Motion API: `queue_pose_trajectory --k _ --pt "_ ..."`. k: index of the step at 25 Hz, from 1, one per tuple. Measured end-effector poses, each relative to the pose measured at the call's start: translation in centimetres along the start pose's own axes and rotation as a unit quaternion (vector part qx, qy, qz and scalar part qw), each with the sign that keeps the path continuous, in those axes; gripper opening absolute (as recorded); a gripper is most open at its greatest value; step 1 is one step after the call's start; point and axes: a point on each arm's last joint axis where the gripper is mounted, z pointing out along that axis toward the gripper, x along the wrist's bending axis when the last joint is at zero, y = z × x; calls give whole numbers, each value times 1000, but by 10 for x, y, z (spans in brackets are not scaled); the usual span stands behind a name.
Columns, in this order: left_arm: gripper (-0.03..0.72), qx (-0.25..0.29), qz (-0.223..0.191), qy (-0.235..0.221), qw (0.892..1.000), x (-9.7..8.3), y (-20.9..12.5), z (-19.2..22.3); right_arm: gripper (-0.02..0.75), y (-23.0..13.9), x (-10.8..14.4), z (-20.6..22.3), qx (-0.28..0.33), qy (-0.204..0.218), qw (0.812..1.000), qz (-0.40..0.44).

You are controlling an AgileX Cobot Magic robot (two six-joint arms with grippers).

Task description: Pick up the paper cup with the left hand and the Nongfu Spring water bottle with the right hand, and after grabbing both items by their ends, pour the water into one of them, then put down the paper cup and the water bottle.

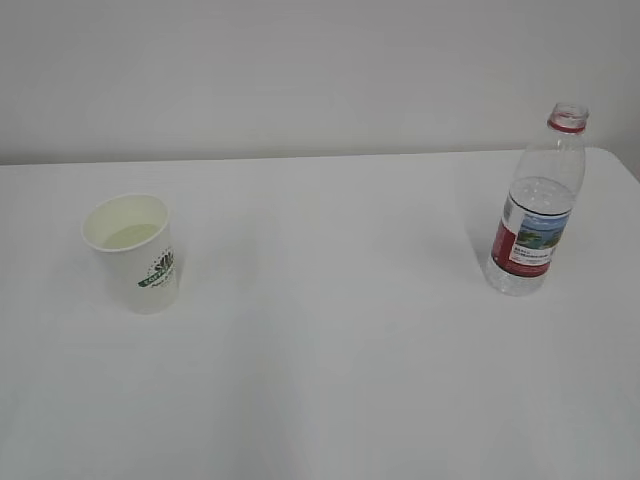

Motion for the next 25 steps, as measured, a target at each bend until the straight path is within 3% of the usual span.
queue_pose_trajectory --k 4,16,25 --pt "513 -37 2 -6 999 0 -9 -15 590 -1 1 0 7 3 1000 1" --pt "495 29 1 -3 1000 0 -22 -14 590 -6 0 -1 32 1 999 -18" --pt "493 67 14 33 997 8 -31 -8 590 -10 -4 6 44 -22 998 -34"
